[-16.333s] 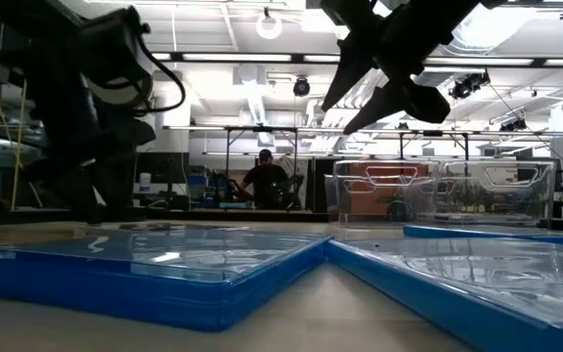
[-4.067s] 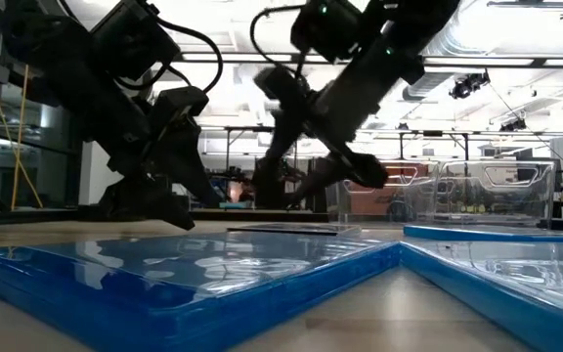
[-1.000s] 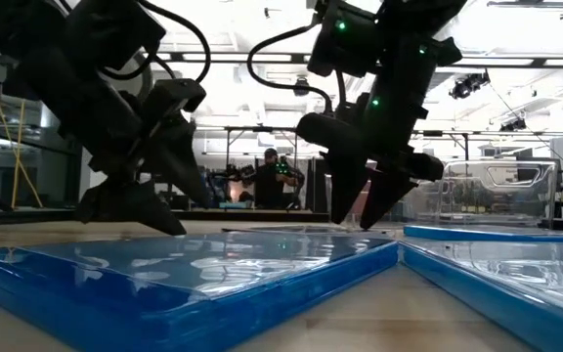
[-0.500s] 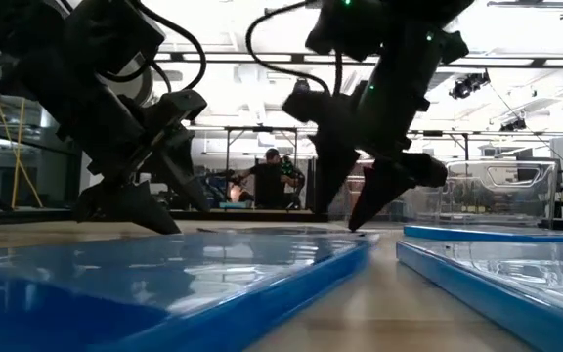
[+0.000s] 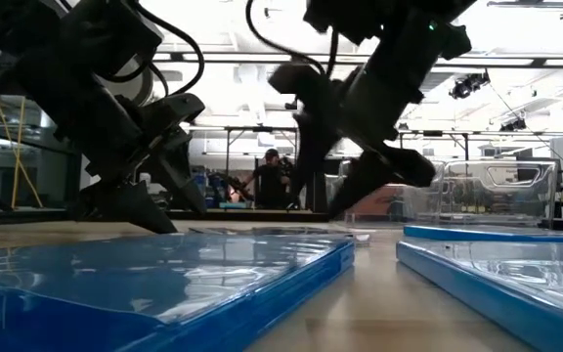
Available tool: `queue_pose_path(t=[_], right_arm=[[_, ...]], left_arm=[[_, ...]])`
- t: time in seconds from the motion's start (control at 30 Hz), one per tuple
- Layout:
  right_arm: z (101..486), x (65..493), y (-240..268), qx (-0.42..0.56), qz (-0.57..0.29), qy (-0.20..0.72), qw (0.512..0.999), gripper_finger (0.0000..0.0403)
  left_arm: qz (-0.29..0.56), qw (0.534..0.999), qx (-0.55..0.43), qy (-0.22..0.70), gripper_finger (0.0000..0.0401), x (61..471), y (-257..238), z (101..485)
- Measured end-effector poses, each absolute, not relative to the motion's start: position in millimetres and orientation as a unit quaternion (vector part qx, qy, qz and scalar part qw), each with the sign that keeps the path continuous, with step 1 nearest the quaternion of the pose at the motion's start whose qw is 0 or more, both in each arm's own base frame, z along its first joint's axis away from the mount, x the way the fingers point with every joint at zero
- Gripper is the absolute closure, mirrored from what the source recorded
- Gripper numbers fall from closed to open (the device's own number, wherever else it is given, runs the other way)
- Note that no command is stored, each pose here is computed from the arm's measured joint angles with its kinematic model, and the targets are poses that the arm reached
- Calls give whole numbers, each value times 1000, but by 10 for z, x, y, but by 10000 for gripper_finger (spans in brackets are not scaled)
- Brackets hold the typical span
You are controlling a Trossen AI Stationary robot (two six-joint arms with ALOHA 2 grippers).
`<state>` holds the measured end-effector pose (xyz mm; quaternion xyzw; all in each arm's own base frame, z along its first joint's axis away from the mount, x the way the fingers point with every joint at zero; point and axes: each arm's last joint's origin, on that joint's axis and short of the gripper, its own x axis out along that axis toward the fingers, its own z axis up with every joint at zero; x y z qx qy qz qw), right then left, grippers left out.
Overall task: Pick & place jewel cases by type
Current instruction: Put the black CD case into the right transparent bin
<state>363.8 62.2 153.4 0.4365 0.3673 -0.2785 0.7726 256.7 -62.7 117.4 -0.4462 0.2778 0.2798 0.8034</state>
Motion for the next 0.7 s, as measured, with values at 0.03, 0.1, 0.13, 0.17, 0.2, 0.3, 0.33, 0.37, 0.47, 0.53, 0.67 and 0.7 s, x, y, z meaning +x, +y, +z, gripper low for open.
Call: queue_pose_path(t=[0.03, 0.1, 0.13, 0.17, 0.2, 0.3, 0.33, 0.37, 0.47, 0.53, 0.67, 0.7], right_arm=[[1520, 3622, 597, 435, -283, 379, 766, 186], [1493, 3589, 544, 433, -291, 402, 752, 186], [1483, 3574, 524, 433, -292, 413, 746, 186], [1476, 3566, 507, 431, -291, 422, 743, 186], [1472, 3561, 493, 429, -289, 428, 741, 186], [1465, 3551, 477, 428, -283, 441, 736, 186], [1461, 3544, 465, 429, -283, 446, 733, 186], [1456, 3536, 460, 428, -282, 453, 729, 186], [1431, 3480, 444, 424, -287, 483, 710, 186], [1426, 3460, 444, 422, -286, 495, 704, 186], [1428, 3453, 498, 416, -273, 503, 707, 186], [1429, 3453, 513, 415, -271, 503, 708, 186]], left_arm=[[275, 803, -450, 277, 165, 2571, -629, 1178], [260, 802, -462, 276, 165, 2588, -640, 1190], [252, 799, -470, 277, 165, 2597, -646, 1194], [249, 796, -476, 278, 165, 2601, -649, 1197], [246, 794, -481, 280, 165, 2603, -653, 1199], [242, 792, -484, 284, 165, 2605, -659, 1201], [241, 790, -486, 286, 165, 2604, -661, 1200], [240, 788, -489, 286, 165, 2605, -662, 1200], [246, 780, -499, 288, 165, 2602, -663, 1197], [247, 778, -501, 287, 165, 2601, -662, 1197], [250, 777, -502, 286, 165, 2600, -661, 1195], [250, 777, -502, 286, 165, 2600, -661, 1195]])
